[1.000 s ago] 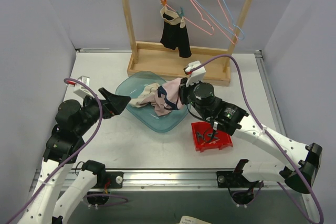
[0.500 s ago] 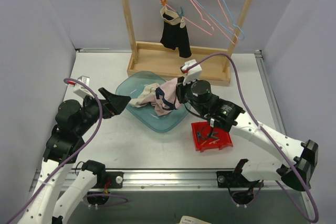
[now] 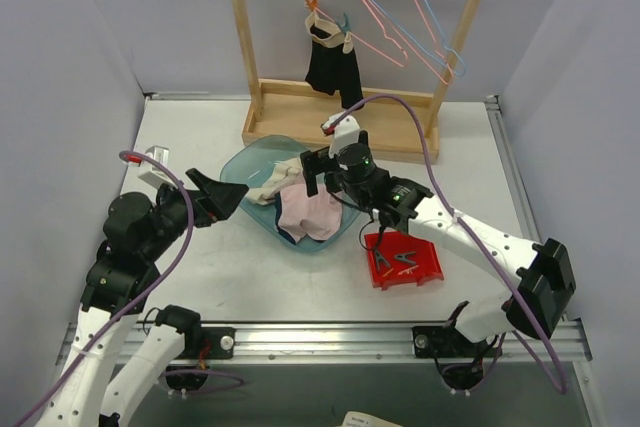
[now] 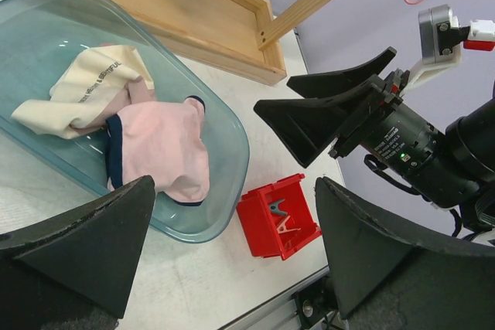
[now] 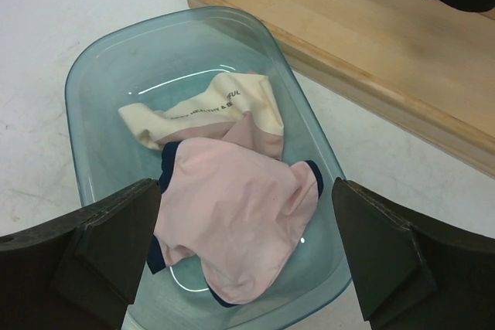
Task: Remove the underwear clipped to the hanger
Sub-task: Place the underwear in the bin.
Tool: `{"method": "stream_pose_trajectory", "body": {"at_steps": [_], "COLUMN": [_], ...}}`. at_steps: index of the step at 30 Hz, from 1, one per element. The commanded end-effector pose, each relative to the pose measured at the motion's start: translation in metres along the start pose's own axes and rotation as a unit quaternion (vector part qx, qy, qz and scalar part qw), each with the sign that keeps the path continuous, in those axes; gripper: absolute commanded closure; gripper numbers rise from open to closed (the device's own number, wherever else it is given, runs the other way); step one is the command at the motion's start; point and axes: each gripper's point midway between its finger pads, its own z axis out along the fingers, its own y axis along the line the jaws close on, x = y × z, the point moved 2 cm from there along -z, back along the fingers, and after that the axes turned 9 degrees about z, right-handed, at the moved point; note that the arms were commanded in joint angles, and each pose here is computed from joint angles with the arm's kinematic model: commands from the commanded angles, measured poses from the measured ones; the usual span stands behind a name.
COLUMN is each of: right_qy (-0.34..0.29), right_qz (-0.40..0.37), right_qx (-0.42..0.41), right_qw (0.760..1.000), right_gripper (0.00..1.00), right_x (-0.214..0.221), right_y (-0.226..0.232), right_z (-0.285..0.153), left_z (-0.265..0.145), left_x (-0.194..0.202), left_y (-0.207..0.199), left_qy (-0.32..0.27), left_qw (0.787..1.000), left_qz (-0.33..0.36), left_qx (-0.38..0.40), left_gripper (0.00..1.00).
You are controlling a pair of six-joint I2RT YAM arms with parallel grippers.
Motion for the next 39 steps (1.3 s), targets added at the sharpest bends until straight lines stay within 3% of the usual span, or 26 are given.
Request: {"method": "stream_pose_trajectory", "body": {"at_steps": [1, 13, 16, 21, 25, 27, 30, 32, 33, 34, 35, 36, 39], "right_qy": [-0.056, -0.055, -0.063, -0.09, -0.058, -0.024, -0.012, -0.035, -0.049, -0.063, -0.072, -0.077, -0.108], "right_qz": [0.024, 0.021, 0.041, 0.114, 0.141, 0.142, 0.145, 0.148, 0.152, 0.152, 0.153, 0.151, 0.147], "right_qx": [0.008, 0.029, 0.072, 0.138, 0.147, 0.147, 0.141, 0.153, 0.158, 0.172, 0.18, 0.187, 0.184], "right_qw": [0.998, 0.998, 0.995, 0.98, 0.977, 0.979, 0.979, 0.976, 0.974, 0.971, 0.969, 0.968, 0.966], "right_gripper": [0.0, 0.04, 0.03, 0.02, 0.07, 0.12, 0.25, 0.48, 0.6, 0.84, 0.97, 1.0, 1.0], "right_x": [-0.038, -0.031, -0.027, -0.038, -0.025, 0.001, 0.024, 0.019, 0.013, 0.008, 0.003, 0.0, -0.02], "right_y": [-0.002, -0.02, -0.039, -0.097, -0.117, -0.118, -0.121, -0.127, -0.13, -0.135, -0.138, -0.141, -0.14], "right_z": [-0.01, -0.019, -0.025, -0.037, -0.04, -0.042, -0.052, -0.064, -0.07, -0.072, -0.074, -0.075, -0.068], "left_z": [-0.006, -0.001, 0.002, 0.03, 0.067, 0.074, 0.079, 0.076, 0.075, 0.073, 0.072, 0.071, 0.068], "left_x": [-0.013, -0.01, -0.009, 0.006, 0.026, 0.032, 0.038, 0.035, 0.034, 0.03, 0.028, 0.027, 0.028], "left_y": [-0.008, -0.009, -0.013, -0.015, 0.004, 0.003, -0.007, -0.015, -0.018, -0.024, -0.026, -0.028, -0.032], "left_qy": [-0.022, -0.017, -0.012, 0.039, 0.115, 0.134, 0.132, 0.114, 0.11, 0.1, 0.098, 0.097, 0.095], "left_qw": [1.0, 1.0, 0.999, 0.996, 0.992, 0.99, 0.986, 0.986, 0.985, 0.984, 0.984, 0.983, 0.982], "left_qz": [0.013, 0.01, 0.017, 0.017, 0.012, 0.009, 0.0, -0.003, -0.006, -0.002, -0.002, 0.0, 0.005], "left_qx": [0.014, 0.023, 0.037, 0.074, 0.039, 0.052, 0.098, 0.123, 0.131, 0.145, 0.151, 0.155, 0.166], "left_gripper": [0.06, 0.06, 0.06, 0.06, 0.06, 0.0, 0.19, 0.3, 0.42, 0.47, 0.55, 0.71, 0.91]}}
